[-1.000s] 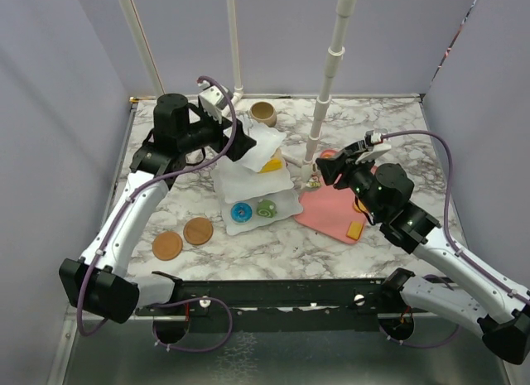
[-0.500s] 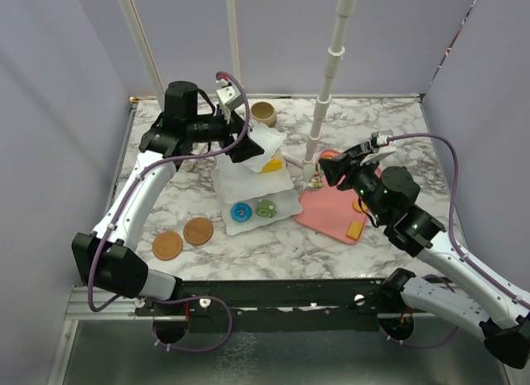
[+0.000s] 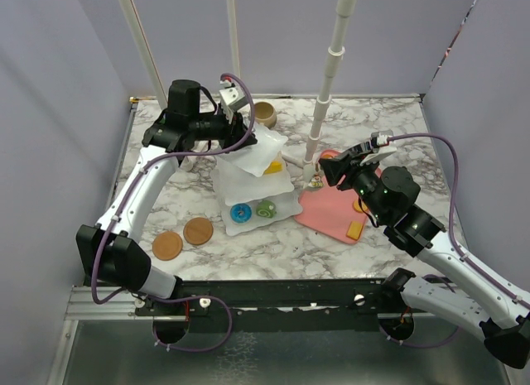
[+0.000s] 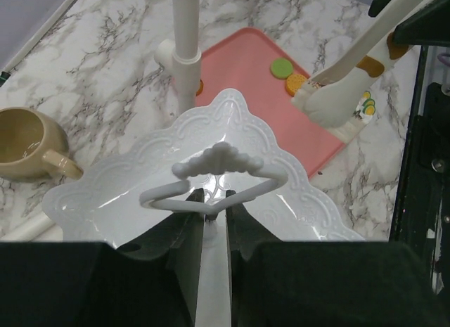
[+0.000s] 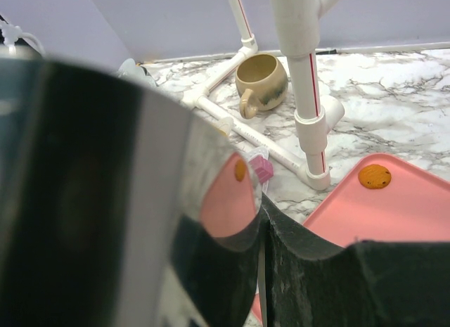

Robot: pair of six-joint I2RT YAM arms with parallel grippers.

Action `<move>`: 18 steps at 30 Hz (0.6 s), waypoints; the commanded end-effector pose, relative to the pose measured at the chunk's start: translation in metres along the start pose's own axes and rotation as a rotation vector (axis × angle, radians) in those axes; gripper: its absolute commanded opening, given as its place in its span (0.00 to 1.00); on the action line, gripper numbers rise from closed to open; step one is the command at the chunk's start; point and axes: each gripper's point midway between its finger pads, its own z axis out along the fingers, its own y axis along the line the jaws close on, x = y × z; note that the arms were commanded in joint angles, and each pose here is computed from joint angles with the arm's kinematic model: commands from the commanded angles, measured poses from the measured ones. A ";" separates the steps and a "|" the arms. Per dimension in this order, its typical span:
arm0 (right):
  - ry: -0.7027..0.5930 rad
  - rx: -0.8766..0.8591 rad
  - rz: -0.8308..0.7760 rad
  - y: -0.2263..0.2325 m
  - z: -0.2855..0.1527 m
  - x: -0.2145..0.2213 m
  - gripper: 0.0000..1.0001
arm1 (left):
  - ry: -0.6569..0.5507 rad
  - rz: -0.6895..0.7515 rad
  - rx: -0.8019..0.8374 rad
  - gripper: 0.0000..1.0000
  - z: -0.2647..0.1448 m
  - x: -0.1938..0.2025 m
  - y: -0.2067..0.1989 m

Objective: Serve the afternoon tea
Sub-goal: Adjust the desert table at the center of the board.

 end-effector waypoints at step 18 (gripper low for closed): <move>-0.022 -0.026 0.004 0.009 0.003 -0.010 0.11 | -0.219 0.009 -0.462 0.00 -0.031 -0.048 0.025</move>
